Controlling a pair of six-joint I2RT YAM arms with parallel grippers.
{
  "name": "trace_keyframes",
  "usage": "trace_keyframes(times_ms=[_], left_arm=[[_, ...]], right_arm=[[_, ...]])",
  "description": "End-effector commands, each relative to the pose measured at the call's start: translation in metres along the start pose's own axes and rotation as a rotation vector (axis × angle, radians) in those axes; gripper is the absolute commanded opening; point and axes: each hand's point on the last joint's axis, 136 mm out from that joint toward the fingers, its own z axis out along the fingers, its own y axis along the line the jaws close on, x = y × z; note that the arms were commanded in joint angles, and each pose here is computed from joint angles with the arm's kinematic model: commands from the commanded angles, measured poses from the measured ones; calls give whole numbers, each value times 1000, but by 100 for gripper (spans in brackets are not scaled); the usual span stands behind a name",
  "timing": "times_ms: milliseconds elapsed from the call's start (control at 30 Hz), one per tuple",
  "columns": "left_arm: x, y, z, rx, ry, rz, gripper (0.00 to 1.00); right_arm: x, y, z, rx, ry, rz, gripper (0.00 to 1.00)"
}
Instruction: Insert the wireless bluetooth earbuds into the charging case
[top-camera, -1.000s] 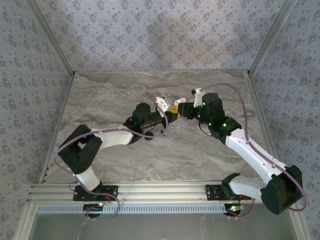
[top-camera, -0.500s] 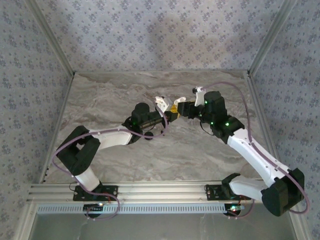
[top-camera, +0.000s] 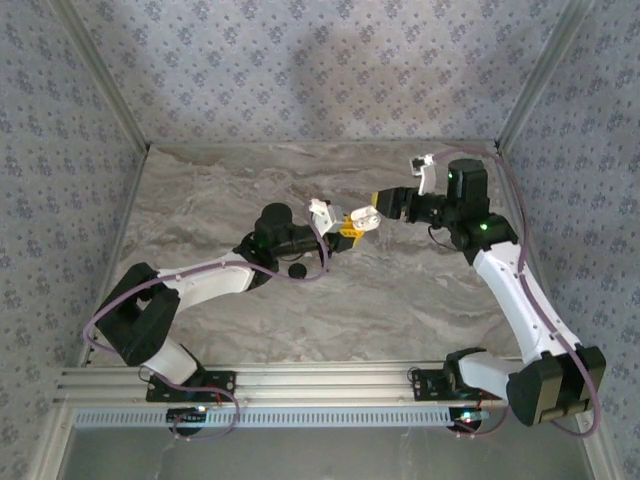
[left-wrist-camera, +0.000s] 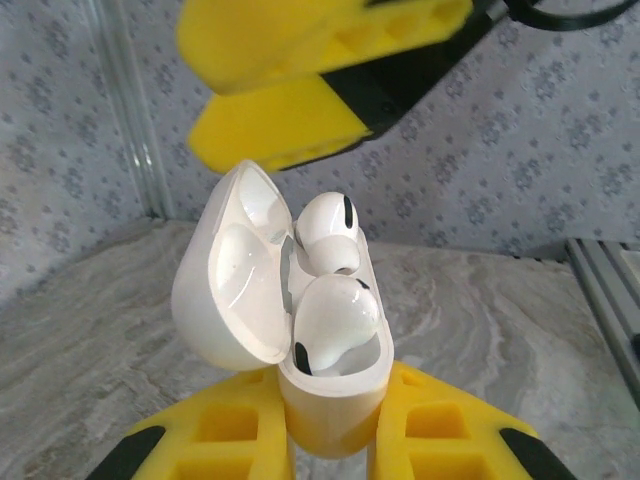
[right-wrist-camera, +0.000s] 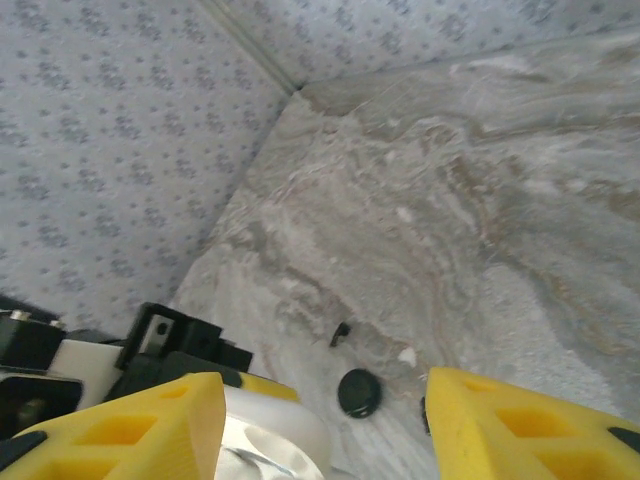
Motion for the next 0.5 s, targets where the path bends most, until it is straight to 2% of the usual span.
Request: trace_keyframes(times_ms=[0, 100, 467], left_arm=[[-22, -13, 0, 71, -31, 49, 7], [-21, -12, 1, 69, -27, 46, 7], [-23, -6, 0, 39, -24, 43, 8]], right_arm=[[2, 27, 0, -169, 56, -12, 58], [4, 33, 3, -226, 77, -4, 58], [14, 40, 0, -275, 103, -4, 56]])
